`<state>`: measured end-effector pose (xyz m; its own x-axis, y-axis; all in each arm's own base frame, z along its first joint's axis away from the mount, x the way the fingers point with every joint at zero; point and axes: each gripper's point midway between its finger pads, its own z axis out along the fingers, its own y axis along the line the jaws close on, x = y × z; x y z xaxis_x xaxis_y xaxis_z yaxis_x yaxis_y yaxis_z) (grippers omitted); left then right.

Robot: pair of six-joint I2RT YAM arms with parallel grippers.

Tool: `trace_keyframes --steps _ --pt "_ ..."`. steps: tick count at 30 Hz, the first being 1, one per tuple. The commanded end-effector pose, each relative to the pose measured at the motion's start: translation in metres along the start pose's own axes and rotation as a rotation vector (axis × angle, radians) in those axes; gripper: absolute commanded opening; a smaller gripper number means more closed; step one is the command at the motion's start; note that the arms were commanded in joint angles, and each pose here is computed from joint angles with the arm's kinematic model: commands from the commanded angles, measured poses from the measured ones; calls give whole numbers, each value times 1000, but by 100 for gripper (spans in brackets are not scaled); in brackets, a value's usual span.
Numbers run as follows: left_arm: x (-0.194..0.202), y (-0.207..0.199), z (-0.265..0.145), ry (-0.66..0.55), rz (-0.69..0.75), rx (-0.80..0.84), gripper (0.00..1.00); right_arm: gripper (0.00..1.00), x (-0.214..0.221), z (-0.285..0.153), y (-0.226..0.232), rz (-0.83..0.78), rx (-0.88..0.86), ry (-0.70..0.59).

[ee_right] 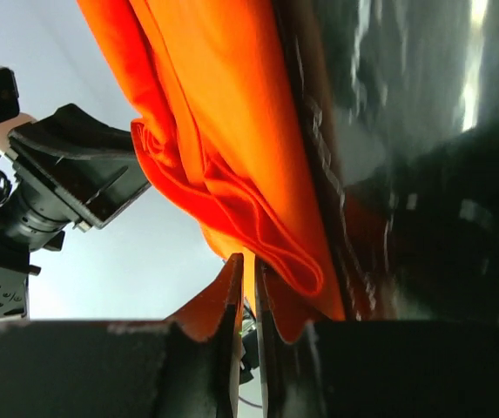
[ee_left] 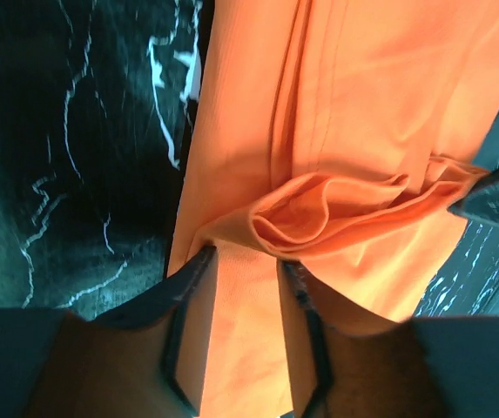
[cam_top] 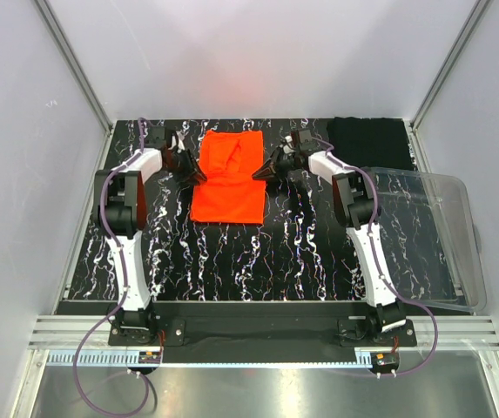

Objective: Fold and stack the t-shirts
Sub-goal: Fold the tshirt

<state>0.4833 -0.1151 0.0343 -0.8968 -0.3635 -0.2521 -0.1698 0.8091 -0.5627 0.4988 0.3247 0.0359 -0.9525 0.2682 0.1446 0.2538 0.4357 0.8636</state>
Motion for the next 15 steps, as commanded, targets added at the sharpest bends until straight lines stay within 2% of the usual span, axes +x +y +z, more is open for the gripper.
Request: trace_keyframes --steps 1,3,7,11,12,13,15 --pt "-23 -9 -4 -52 14 50 41 16 -17 4 19 -41 -48 -32" --pt "-27 -12 -7 -56 18 65 46 16 -26 8 18 -46 -57 -41" --pt "-26 -31 -31 -74 38 109 47 17 -41 8 15 -28 -53 -69" --pt "-4 -46 -67 -98 58 123 49 18 -55 -1 30 -54 -60 -115" --pt "15 -39 -66 -65 42 118 49 18 -55 -4 34 -61 -63 -116" --pt "19 -47 -83 -88 56 136 49 18 -53 -7 36 -53 -51 -111" --pt "36 -48 -90 -74 54 155 46 18 -53 -20 53 -105 -35 -140"
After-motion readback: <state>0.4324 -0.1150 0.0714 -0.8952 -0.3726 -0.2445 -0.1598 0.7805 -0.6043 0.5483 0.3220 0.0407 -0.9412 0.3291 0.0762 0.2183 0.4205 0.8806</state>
